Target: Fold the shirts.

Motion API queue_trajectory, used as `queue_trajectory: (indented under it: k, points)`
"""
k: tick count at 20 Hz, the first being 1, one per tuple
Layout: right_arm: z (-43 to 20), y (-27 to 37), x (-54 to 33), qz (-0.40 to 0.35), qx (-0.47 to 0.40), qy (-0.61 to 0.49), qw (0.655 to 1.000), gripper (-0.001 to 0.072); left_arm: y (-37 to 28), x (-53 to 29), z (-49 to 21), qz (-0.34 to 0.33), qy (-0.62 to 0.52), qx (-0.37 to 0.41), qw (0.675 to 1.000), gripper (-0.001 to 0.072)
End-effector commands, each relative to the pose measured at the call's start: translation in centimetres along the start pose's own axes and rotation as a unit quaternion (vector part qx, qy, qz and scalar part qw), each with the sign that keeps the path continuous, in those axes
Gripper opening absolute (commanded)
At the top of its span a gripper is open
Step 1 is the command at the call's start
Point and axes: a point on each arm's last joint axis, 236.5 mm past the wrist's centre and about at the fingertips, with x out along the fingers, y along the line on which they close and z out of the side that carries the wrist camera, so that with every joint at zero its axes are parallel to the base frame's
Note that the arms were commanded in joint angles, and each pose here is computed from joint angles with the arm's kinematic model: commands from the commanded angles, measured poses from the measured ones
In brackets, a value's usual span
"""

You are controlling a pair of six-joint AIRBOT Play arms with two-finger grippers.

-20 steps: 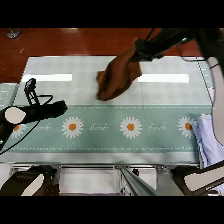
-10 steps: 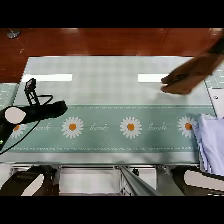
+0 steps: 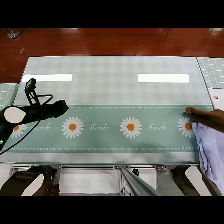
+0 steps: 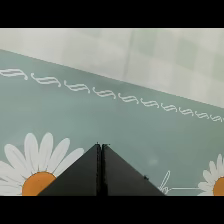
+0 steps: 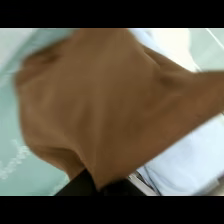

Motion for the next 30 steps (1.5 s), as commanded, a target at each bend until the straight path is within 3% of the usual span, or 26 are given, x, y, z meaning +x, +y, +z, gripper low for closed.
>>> queue_trajectory:
  k: [1,3,4,5,6,8,11,12,14,15,18,21,24,26,30]
  points:
    - [-4.9,-6.8,1.9,-0.097,0.107,0.005,0.99,0.0019,-0.2,0.0,0.0,-0.004,0.0,-0.004,1.0,0.0018]
    - [-6.3,-9.4,2.7,-0.151,0.135,-0.007,0.979,0.002,-0.2,0.0,0.0,-0.004,0.0,0.0,1.0,0.0018]
    - [-6.9,-10.2,3.1,-0.169,0.147,-0.005,0.975,0.0097,-0.2,0.0,0.0,-0.004,0.0,0.006,1.0,0.0018]
    - [-7.2,-10.2,3.9,-0.169,0.152,0.006,0.974,0.0453,-0.2,0.0,0.0,-0.004,0.0,0.006,1.0,0.0018]
    - [-7.0,-9.4,4.9,-0.151,0.138,0.021,0.979,0.0625,-0.2,0.0,0.0,-0.004,-0.001,0.006,1.0,0.0018]
    - [-4.7,-7.6,5.9,-0.108,0.124,0.012,0.986,0.0626,-0.3,-0.1,0.6,-0.005,-0.011,0.023,1.0,0.0018]
    - [2.3,-2.1,4.9,0.019,0.111,-0.072,0.991,0.0583,-2.0,-1.7,4.2,-0.015,-0.048,0.066,0.997,0.0018]
    - [5.0,1.3,3.9,0.081,0.093,-0.1,0.987,0.0424,-3.1,-2.6,6.3,-0.021,-0.066,0.072,0.995,0.0017]
    - [8.5,10.6,0.9,0.208,-0.012,-0.144,0.968,0.0027,-6.4,-4.9,10.8,-0.038,-0.097,0.11,0.988,0.0016]
    - [9.1,16.4,-1.0,0.262,-0.079,-0.162,0.948,0.0018,-8.6,-6.2,13.0,-0.05,-0.106,0.132,0.984,0.0016]
    - [5.4,31.8,-3.6,0.334,-0.265,-0.19,0.884,0.0018,-14.9,-9.3,17.6,-0.081,-0.123,0.194,0.97,0.0016]
    - [-2.6,40.8,1.9,0.306,-0.404,-0.145,0.85,0.0018,-14.4,-7.8,18.0,-0.03,-0.1,0.215,0.971,0.0016]
    - [-7.9,40.6,12.3,0.183,-0.489,-0.036,0.852,0.0018,-8.3,-2.6,14.3,0.054,-0.015,0.209,0.976,0.0016]
    - [-8.7,38.8,16.8,0.129,-0.483,0.024,0.866,0.0018,-4.5,0.3,12.0,0.089,0.035,0.202,0.975,0.0016]
    - [-7.4,38.4,18.2,0.12,-0.438,0.032,0.89,0.0019,-2.1,1.9,11.7,0.108,0.06,0.185,0.975,0.0017]
